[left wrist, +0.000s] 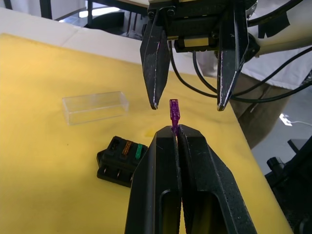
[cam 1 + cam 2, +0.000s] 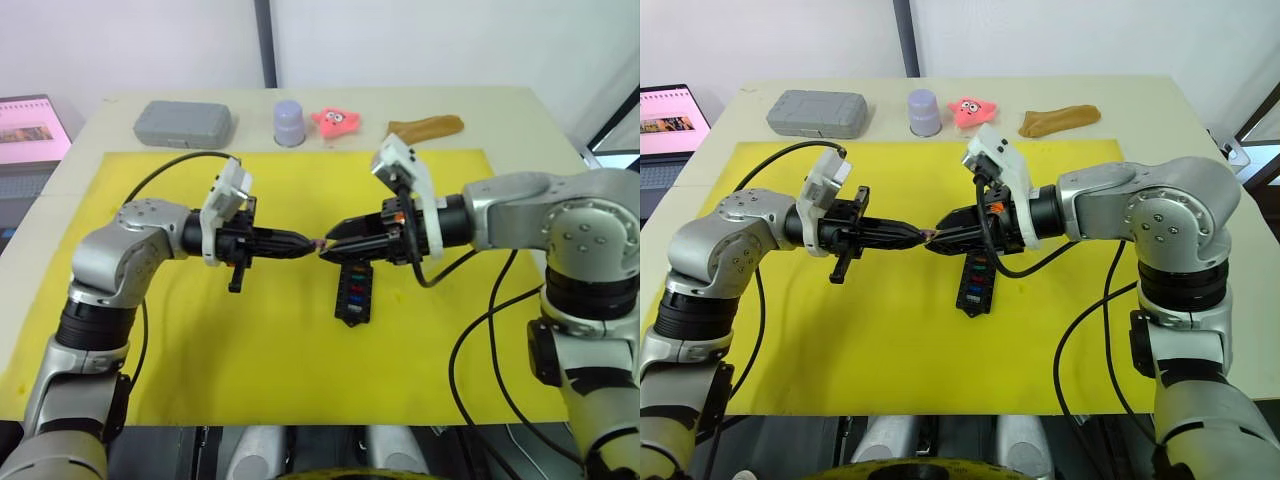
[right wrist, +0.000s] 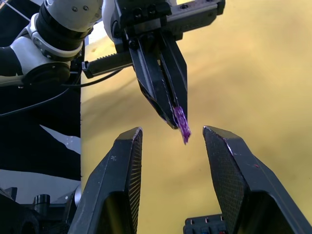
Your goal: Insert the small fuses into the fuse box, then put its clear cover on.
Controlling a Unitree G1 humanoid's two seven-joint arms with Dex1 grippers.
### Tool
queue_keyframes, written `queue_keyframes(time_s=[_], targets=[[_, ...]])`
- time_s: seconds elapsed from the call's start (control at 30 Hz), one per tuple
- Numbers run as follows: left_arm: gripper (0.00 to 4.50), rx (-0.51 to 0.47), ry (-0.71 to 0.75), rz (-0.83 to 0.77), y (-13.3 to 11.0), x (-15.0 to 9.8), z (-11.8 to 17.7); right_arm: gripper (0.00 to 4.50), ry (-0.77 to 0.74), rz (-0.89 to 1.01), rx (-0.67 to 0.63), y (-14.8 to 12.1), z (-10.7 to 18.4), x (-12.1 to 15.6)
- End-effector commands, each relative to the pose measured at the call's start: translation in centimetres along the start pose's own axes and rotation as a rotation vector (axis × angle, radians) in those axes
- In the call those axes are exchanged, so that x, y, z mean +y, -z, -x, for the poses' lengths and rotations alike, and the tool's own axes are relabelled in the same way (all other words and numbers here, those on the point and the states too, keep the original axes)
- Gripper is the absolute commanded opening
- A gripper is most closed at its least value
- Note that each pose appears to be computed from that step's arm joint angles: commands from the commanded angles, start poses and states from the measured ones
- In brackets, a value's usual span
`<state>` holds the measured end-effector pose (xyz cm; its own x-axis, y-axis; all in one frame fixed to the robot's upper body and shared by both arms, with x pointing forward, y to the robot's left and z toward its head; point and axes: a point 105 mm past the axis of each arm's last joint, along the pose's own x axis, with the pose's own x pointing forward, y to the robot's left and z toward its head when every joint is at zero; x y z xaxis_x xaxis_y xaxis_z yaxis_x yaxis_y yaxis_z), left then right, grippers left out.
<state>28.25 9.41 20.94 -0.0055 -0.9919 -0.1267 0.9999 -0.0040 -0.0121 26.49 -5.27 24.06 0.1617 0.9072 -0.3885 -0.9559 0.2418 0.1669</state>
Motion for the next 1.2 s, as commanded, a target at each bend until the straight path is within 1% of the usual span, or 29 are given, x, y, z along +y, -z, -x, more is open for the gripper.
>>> queue_keyframes(time_s=[0.03,0.47,0.57,0.63,0.67,0.9,1.07,1.1,1.13,1.2], targets=[[0.0,-0.009,0.016,-0.061,-1.1,-0.4,-0.1,2.08,-0.011,0.045,-0.022,-1.0,0.1,0.5],[0.0,-0.009,0.015,-0.057,-1.1,-0.5,-0.2,2.08,-0.003,0.051,-0.009,-0.8,-0.1,0.5],[0.0,-0.009,0.015,-0.053,-1.0,-0.5,-0.2,1.3,-0.003,0.053,-0.008,-0.8,-0.2,0.5],[0.0,-0.009,0.014,-0.052,-1.0,-0.4,-0.2,0.36,-0.004,0.053,-0.008,-0.9,-0.2,0.4],[0.0,-0.009,0.014,-0.051,-1.0,-0.4,-0.2,0.09,-0.004,0.054,-0.009,-0.9,-0.2,0.4],[0.0,-0.003,0.007,-0.05,-0.8,-0.3,-0.1,0.09,-0.004,0.061,-0.005,-0.9,-0.3,0.4],[0.0,0.066,-0.023,-0.033,-0.1,0.1,0.1,0.09,0.034,0.097,0.023,-0.6,-0.1,0.1],[0.64,0.084,-0.03,-0.031,0.0,0.2,0.2,0.0,0.055,0.11,0.032,-0.5,0.0,-0.2],[0.95,0.115,-0.039,-0.042,0.3,0.4,0.2,0.0,0.084,0.135,0.044,-0.2,0.3,-0.6],[1.85,0.168,-0.06,-0.075,1.0,0.8,0.0,0.0,0.134,0.189,0.065,0.3,0.7,-1.5]])
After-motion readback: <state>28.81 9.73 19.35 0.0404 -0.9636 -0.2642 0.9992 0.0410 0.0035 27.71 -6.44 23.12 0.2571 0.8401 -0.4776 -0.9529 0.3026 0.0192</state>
